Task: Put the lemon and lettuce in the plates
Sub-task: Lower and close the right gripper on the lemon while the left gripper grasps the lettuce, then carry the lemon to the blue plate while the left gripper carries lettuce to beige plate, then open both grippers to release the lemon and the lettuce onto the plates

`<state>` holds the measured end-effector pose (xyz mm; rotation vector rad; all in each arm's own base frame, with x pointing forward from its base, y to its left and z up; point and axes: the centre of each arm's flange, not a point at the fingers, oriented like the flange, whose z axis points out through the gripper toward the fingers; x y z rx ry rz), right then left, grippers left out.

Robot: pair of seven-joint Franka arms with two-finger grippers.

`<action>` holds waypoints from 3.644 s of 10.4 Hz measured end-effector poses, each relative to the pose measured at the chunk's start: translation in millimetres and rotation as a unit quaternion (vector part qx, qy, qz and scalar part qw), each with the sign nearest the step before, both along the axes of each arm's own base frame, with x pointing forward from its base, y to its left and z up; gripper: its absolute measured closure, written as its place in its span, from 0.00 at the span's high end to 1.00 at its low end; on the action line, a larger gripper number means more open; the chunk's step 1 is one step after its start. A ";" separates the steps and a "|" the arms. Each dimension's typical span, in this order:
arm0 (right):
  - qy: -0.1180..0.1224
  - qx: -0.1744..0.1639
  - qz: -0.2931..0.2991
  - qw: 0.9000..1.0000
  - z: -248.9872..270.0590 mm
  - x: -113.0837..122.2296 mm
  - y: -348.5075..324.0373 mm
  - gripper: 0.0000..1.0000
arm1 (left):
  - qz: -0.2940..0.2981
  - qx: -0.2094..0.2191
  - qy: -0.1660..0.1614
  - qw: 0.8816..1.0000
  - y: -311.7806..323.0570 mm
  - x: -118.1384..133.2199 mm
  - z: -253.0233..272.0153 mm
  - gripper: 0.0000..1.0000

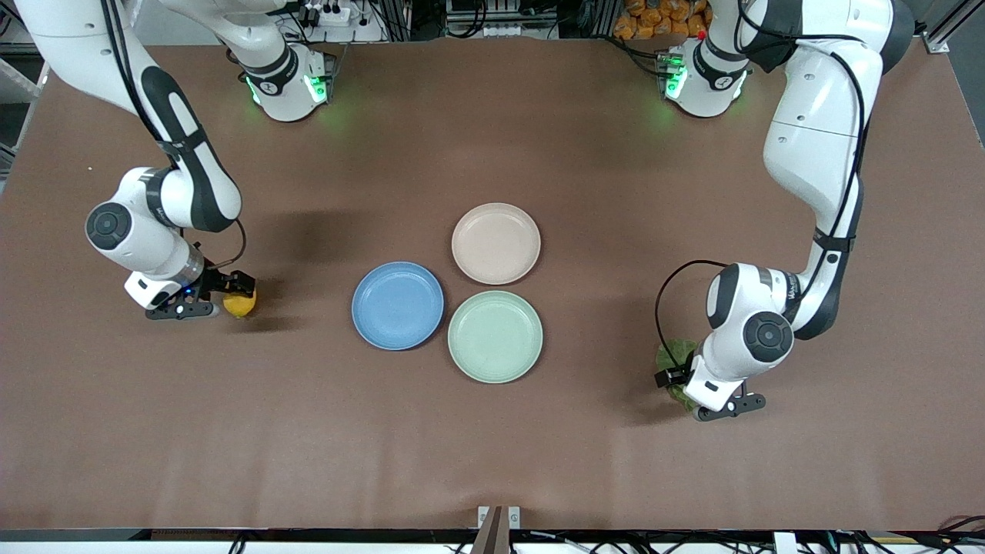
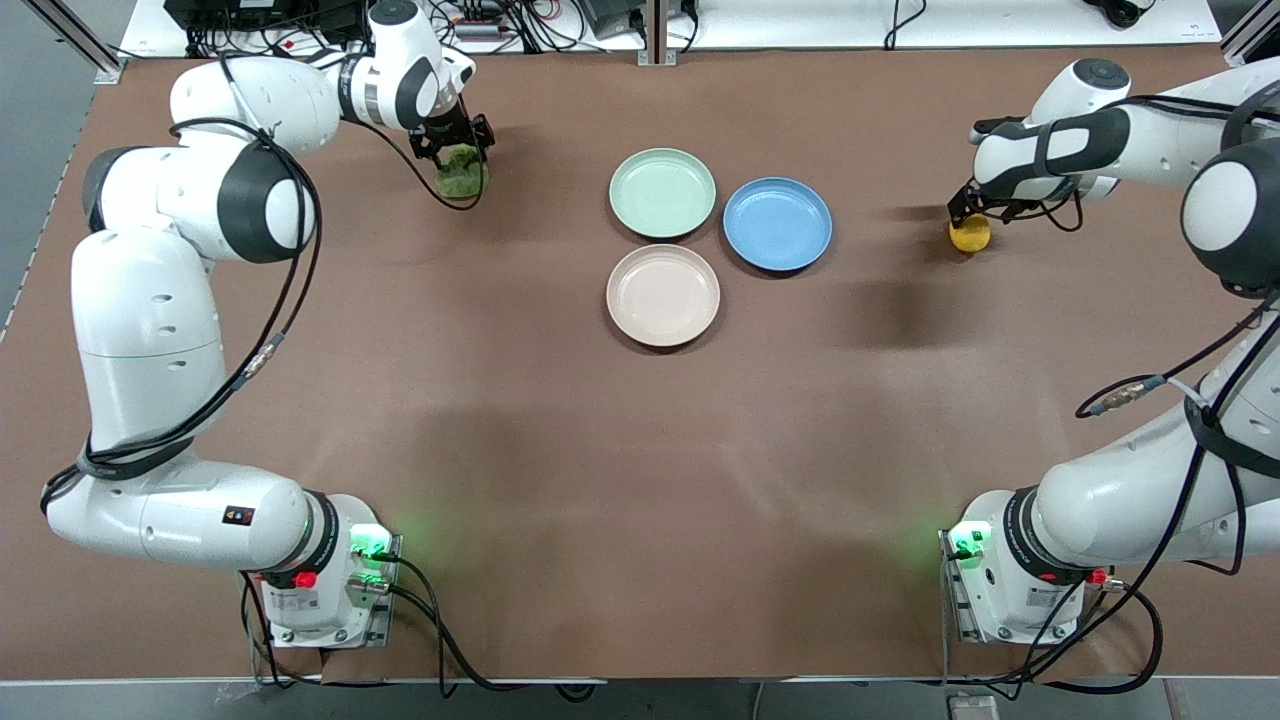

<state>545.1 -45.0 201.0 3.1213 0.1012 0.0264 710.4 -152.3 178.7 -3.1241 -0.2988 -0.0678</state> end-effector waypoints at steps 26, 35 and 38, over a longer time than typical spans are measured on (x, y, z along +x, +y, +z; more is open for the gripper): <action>-0.036 0.064 -0.002 0.997 46.1 51.4 225.2 0.58 | 0.098 -0.041 0.032 0.994 -222.9 -164.9 94.3 0.04; -0.009 0.040 -0.081 0.996 -20.0 35.5 323.3 0.58 | 0.144 -0.025 0.055 0.988 -346.5 -291.5 81.4 0.04; -0.008 0.042 -0.086 0.995 -20.2 29.3 335.9 0.58 | 0.140 -0.022 0.057 0.988 -351.6 -299.6 77.9 0.28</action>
